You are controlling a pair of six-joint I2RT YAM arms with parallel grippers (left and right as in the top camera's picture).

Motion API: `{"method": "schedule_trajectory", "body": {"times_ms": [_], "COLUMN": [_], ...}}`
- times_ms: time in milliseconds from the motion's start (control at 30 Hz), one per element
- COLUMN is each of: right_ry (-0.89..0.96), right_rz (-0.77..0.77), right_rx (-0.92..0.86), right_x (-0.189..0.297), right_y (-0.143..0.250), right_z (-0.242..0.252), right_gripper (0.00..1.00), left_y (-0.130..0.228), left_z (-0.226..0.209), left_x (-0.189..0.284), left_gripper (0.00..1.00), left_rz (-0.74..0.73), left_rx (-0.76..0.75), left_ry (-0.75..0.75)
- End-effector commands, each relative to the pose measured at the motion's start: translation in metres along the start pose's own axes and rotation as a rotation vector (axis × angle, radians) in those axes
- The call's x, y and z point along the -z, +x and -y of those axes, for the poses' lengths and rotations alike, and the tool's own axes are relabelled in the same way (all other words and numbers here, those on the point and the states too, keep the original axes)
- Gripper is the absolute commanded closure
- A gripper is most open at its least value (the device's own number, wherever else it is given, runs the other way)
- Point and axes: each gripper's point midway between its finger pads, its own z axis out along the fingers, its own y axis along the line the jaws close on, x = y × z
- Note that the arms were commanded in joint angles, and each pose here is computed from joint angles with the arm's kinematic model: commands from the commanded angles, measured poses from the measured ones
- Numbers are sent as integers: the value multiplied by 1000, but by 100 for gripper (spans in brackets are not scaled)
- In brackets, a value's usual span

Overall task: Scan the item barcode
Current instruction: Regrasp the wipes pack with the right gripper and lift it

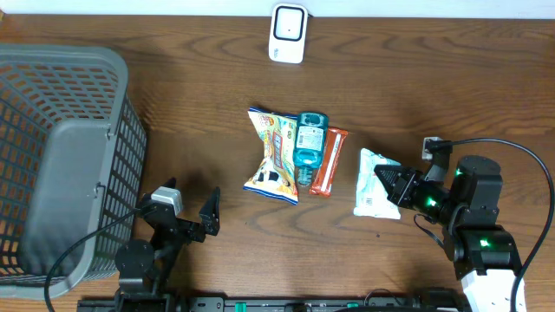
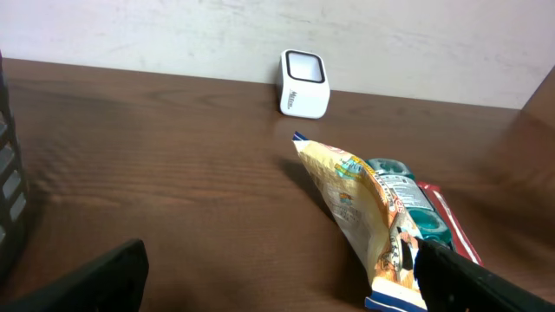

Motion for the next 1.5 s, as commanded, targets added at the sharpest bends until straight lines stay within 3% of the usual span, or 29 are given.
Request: {"method": "schedule_trajectory", "body": {"times_ms": [0, 1467], "right_ry": [5, 80], "right_rz": [10, -24], "right_rx": [-2, 27], "right_x": [3, -10], "right_y": [-2, 8], "right_z": [-1, 6], "right_gripper": [99, 98], "left_y": [14, 13], "left_z": [-3, -3], "left_x": [-2, -2], "left_gripper": [2, 2], "left_rz": [-38, -38], "left_rx": [18, 18], "left_ry": [-8, -8]}}
